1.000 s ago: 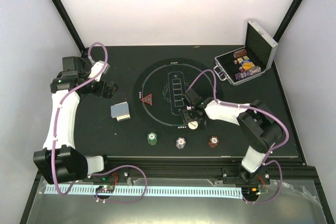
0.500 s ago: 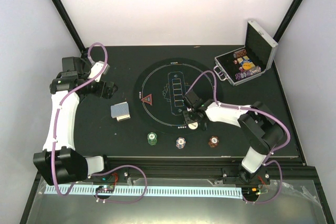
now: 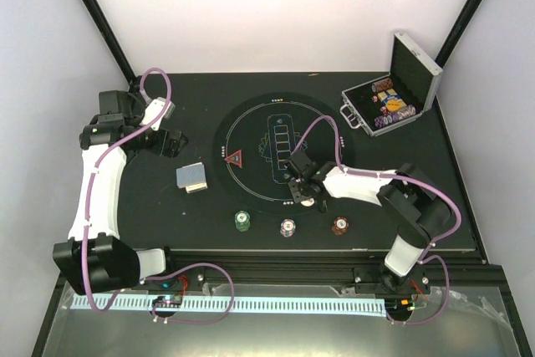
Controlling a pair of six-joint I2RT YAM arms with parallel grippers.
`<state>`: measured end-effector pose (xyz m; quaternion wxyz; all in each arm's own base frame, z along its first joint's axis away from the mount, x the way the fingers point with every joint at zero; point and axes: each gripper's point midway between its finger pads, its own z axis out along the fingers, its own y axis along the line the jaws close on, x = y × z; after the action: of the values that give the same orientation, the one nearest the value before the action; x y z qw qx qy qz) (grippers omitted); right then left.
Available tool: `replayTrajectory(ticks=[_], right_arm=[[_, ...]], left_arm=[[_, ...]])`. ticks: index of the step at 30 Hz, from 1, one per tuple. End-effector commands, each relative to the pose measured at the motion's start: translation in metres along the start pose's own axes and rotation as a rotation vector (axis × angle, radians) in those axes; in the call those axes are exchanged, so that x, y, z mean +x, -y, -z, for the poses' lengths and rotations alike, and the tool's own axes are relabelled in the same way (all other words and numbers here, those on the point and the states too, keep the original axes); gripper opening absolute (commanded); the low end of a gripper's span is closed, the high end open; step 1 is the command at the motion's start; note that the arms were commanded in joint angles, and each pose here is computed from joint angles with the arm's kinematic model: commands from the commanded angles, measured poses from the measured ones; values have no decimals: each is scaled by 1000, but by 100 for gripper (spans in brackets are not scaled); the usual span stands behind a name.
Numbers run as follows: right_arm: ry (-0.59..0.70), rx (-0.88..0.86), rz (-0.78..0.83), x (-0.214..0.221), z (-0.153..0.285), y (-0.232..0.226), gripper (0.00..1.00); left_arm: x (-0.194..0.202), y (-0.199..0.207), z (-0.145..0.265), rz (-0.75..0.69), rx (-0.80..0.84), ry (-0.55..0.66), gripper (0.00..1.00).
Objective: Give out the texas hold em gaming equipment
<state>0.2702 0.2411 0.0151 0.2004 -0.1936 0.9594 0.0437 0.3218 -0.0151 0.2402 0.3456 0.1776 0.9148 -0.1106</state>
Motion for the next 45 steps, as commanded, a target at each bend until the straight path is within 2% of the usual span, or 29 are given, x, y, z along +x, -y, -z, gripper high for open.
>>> replayTrajectory(ticks=[1,7,14,21,27,32,37,41,45], right_arm=[[-94,39,8,23,-11,4,47],[-83,71,17,-4,-23,2,39],[-35,103,-21,-88,-50,16,30],[17,157,-77,-175,-74,44,29],[34,160,-85,-215,-92,49,30],[93,125,-46,-244,-74,42,36],[124,99,-17,-241,-21,37,53],[156,69,-10,-211,24,26,71],[140,62,12,-149,49,9,77]], left_arm=[[-7,1,8,-1,7,15,99],[-7,1,10,-12,-6,13,99],[-8,2,8,1,11,12,99],[-11,0,7,3,14,10,99],[-7,-1,-3,9,39,-22,99],[-3,1,-5,14,56,-32,99],[-1,4,-5,21,72,-42,99],[1,5,-2,14,65,-41,99],[1,8,2,7,63,-35,99]])
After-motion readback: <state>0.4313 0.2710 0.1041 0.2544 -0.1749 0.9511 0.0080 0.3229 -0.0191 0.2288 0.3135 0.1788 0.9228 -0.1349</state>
